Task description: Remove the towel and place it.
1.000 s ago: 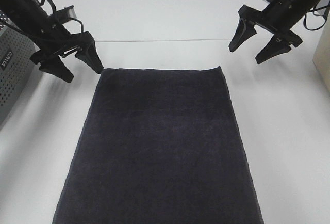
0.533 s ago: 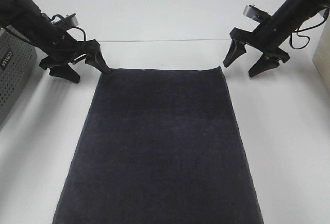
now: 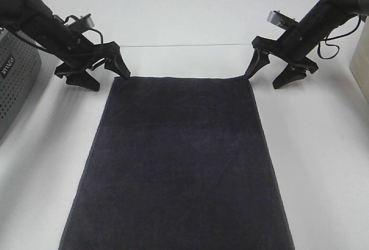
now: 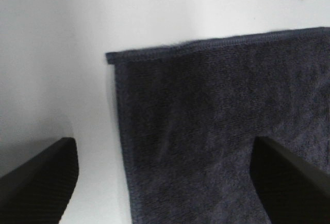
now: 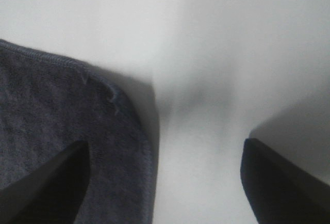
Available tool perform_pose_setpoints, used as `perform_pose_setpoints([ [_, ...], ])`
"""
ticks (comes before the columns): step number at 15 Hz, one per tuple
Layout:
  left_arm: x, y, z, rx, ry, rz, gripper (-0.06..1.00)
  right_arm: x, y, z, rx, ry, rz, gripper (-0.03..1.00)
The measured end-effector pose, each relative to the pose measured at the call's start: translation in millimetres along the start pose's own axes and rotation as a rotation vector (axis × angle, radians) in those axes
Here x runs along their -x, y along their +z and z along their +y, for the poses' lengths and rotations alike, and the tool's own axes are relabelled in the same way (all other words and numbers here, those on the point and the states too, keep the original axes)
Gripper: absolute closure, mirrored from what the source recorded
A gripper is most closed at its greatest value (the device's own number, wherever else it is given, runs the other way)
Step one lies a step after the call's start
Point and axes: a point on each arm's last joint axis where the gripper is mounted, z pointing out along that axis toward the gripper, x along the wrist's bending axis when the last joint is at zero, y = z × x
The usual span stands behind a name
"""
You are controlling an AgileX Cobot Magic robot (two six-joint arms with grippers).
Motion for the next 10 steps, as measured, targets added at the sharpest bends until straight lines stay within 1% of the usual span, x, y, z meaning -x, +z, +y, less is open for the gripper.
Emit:
perform_pose_setpoints([
  [3,23,15,-6,-0.018,0.047,-0.012,0.1,-31,18,-2,-0.019,-0.054,-0.005,0.2],
  [6,44,28,-11,-0.025,0.075,-0.029,0.11,-53,32,-5,-0.028,-0.091,0.0,0.21],
  [8,48,31,-12,-0.022,0.068,-0.031,0.13,-59,35,-5,-0.026,-0.095,-0.009,0.21],
  [10,48,31,-12,-0.021,0.061,-0.028,0.18,-58,35,-4,-0.021,-0.086,-0.017,0.26],
])
